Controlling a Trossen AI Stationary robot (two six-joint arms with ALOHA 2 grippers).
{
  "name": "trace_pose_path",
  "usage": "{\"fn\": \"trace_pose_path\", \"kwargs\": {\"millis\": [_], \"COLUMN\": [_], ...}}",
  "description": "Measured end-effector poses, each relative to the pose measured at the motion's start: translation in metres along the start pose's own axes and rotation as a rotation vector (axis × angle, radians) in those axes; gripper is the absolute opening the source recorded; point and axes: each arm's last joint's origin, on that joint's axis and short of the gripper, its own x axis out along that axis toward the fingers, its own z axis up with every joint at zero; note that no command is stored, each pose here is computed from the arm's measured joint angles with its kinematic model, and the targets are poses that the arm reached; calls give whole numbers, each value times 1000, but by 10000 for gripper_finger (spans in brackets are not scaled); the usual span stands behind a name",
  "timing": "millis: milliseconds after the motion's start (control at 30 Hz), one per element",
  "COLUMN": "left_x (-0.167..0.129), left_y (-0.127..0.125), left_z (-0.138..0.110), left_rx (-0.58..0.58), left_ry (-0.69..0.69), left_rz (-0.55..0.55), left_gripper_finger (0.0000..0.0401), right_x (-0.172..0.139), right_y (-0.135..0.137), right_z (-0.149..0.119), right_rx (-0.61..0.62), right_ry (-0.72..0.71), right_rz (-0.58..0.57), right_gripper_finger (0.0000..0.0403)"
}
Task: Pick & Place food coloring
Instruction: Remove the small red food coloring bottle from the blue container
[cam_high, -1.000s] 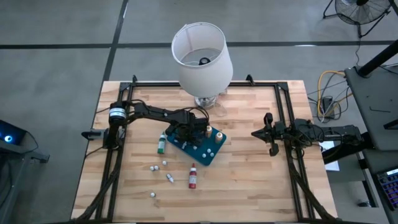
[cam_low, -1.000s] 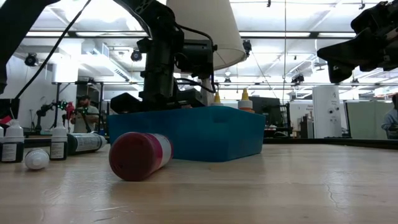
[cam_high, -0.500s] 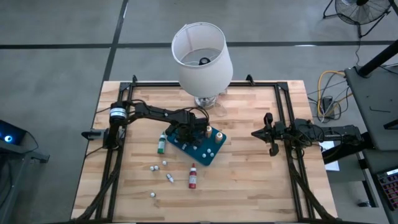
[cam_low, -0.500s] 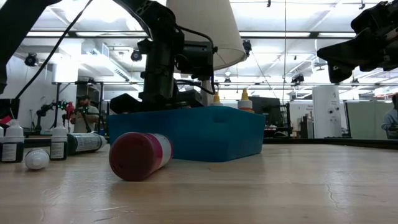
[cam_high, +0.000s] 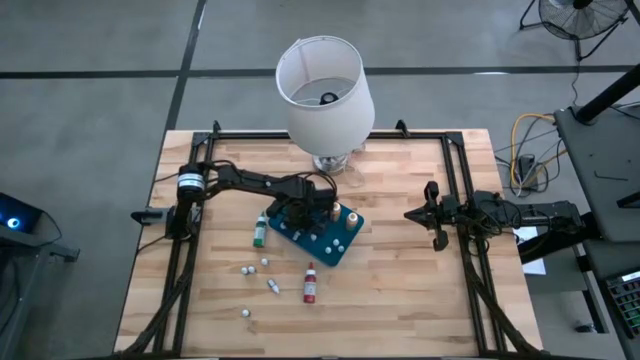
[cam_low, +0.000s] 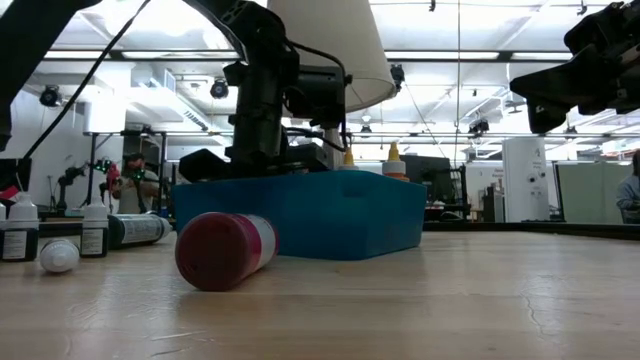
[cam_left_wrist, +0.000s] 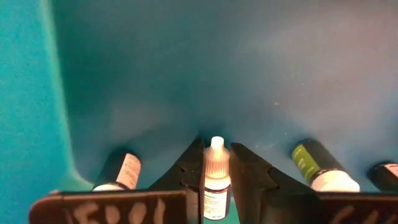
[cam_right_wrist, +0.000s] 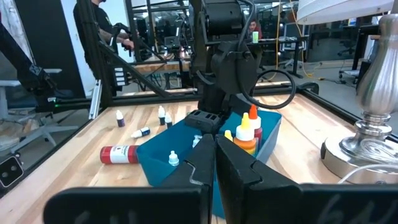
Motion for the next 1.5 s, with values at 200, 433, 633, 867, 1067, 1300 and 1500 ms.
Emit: {"fn": "trace_pose_path", "kwargs": {"millis": [200, 433, 633, 867, 1067, 1300, 1500], "left_x": [-5, -12, -23, -47, -73, -96, -108], "left_y": [-1, 5, 0, 1, 6, 5, -6], "left_z": [2, 3, 6, 5, -5, -26, -45], "left_rx": [12, 12, 38, 51, 54, 97, 222], "left_ry": [0, 0, -27, -77, -133, -218, -278], "left_rz": [3, 41, 28, 44, 9, -29, -125], "left_gripper_finger": [31, 31, 30, 30, 30, 30, 30], "right_x": [0, 0, 0, 0, 0, 0, 0], "right_y": [0, 0, 0, 0, 0, 0, 0], "right_z": [0, 0, 0, 0, 0, 0, 0], "right_rx": [0, 0, 0, 0, 0, 0, 0], "right_ry": [0, 0, 0, 0, -1, -1, 0], "right_rz": [0, 0, 0, 0, -1, 0, 0], "right_gripper_finger": [9, 9, 9, 8, 8, 8, 8]}}
